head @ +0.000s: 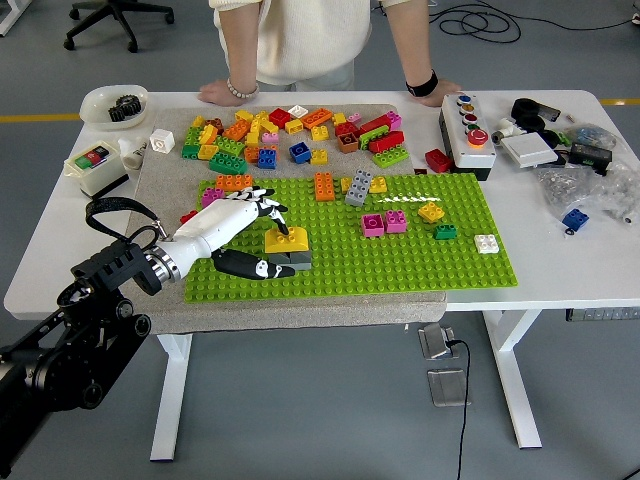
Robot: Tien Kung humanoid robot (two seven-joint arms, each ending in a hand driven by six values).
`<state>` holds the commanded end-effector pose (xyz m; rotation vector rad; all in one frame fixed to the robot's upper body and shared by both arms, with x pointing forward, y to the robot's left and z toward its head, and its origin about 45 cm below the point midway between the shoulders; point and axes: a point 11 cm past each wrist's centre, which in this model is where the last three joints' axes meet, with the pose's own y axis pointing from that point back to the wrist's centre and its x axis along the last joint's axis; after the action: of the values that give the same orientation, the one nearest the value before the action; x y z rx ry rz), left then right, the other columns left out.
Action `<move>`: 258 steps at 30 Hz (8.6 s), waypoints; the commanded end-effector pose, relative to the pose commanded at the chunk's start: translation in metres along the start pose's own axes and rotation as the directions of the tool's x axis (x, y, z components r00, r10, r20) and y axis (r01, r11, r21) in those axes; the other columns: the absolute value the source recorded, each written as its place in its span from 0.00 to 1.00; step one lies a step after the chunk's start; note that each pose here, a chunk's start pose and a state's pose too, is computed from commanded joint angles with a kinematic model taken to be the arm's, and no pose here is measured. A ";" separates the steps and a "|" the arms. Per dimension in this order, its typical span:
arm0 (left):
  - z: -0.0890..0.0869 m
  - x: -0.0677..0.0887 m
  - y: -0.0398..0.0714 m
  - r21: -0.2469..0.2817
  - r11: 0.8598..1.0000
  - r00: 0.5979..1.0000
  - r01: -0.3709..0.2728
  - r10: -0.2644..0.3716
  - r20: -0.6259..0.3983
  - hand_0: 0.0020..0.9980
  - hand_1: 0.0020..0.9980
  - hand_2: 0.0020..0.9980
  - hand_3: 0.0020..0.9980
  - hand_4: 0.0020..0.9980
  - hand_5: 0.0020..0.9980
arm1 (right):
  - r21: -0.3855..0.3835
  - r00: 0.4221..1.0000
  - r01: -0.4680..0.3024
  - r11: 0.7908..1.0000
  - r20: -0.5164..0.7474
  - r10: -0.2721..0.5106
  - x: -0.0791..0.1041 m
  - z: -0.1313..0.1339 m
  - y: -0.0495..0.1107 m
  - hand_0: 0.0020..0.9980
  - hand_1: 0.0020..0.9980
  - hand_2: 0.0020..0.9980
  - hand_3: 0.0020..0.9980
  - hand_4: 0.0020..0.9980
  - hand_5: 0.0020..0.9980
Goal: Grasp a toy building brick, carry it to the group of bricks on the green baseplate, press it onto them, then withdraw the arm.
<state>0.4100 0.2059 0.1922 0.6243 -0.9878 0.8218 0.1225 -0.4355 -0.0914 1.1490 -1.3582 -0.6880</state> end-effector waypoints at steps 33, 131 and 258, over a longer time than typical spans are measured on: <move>-0.002 -0.003 -0.001 0.004 1.000 1.000 0.012 -0.012 0.008 1.00 0.99 0.87 0.59 1.00 0.61 | 0.002 1.000 -0.002 1.000 0.003 0.002 0.001 -0.001 0.000 0.74 0.63 0.67 0.62 0.83 0.52; 0.030 0.051 0.005 -0.138 0.970 0.962 -0.200 0.221 0.163 1.00 0.96 0.88 0.88 1.00 0.62 | -0.028 1.000 0.011 1.000 0.005 -0.011 -0.006 0.018 0.000 0.74 0.63 0.67 0.62 0.83 0.52; -0.005 0.105 -0.013 -0.077 0.995 0.980 -0.060 0.073 0.183 0.78 0.76 0.68 0.64 0.88 0.20 | -0.009 0.999 -0.013 1.000 0.030 0.013 0.009 0.008 0.000 0.74 0.63 0.67 0.62 0.83 0.52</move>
<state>0.4550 0.2356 0.2828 0.6175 -1.2080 0.7938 0.1165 -0.4452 -0.0893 1.1256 -1.3852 -0.7038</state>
